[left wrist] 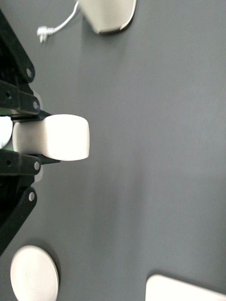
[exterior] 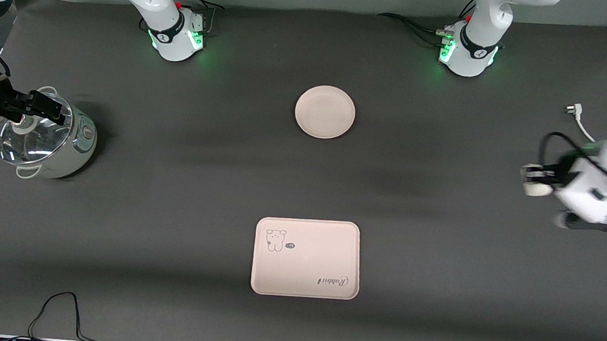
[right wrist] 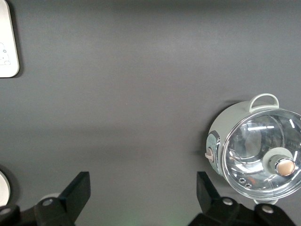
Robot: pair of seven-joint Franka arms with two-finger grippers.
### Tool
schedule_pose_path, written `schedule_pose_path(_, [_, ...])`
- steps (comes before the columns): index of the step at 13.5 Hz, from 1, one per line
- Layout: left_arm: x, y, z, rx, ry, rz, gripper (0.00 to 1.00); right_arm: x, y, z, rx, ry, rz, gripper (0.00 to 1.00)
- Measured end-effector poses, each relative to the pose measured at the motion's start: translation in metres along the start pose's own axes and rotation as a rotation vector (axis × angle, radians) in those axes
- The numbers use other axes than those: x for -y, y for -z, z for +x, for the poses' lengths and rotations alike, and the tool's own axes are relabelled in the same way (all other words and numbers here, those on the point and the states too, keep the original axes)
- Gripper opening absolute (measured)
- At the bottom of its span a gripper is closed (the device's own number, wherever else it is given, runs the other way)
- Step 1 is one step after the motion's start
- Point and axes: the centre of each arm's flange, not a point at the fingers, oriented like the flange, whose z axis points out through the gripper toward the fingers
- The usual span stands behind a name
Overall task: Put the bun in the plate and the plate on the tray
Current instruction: 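Lift the bun with the left gripper and carry it over the plate, then lower the bun onto the plate and open the left gripper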
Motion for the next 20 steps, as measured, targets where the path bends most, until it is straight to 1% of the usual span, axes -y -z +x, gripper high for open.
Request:
schedule_pose_path(3, [-0.100,-0.003,-0.040,0.004,0.064,-0.004,0.28,0.000,0.000,0.000,0.000,0.000,0.000,1.00])
schedule_pose_path(7, [-0.198,-0.026,-0.085,0.010,0.115,-0.037,0.28,0.000,0.000,0.000,0.000,0.000,0.000,1.00])
schedule_pose_path(10, [-0.265,-0.074,-0.117,-0.007,0.136,-0.049,0.28,0.000,0.000,0.000,0.000,0.000,0.000,1.00])
schedule_pose_path(11, [-0.283,-0.094,-0.129,-0.010,0.125,-0.045,0.28,0.000,0.000,0.000,0.000,0.000,0.000,1.00])
schedule_pose_path(12, [-0.304,-0.125,-0.145,-0.015,0.102,-0.041,0.27,0.000,0.000,0.000,0.000,0.000,0.000,1.00])
schedule_pose_path(15, [-0.327,-0.182,-0.171,-0.027,0.061,-0.040,0.27,0.000,0.000,0.000,0.000,0.000,0.000,1.00])
schedule_pose_path(20, [-0.348,-0.270,-0.223,-0.037,0.037,-0.025,0.27,0.000,0.000,0.000,0.001,0.000,0.000,1.00])
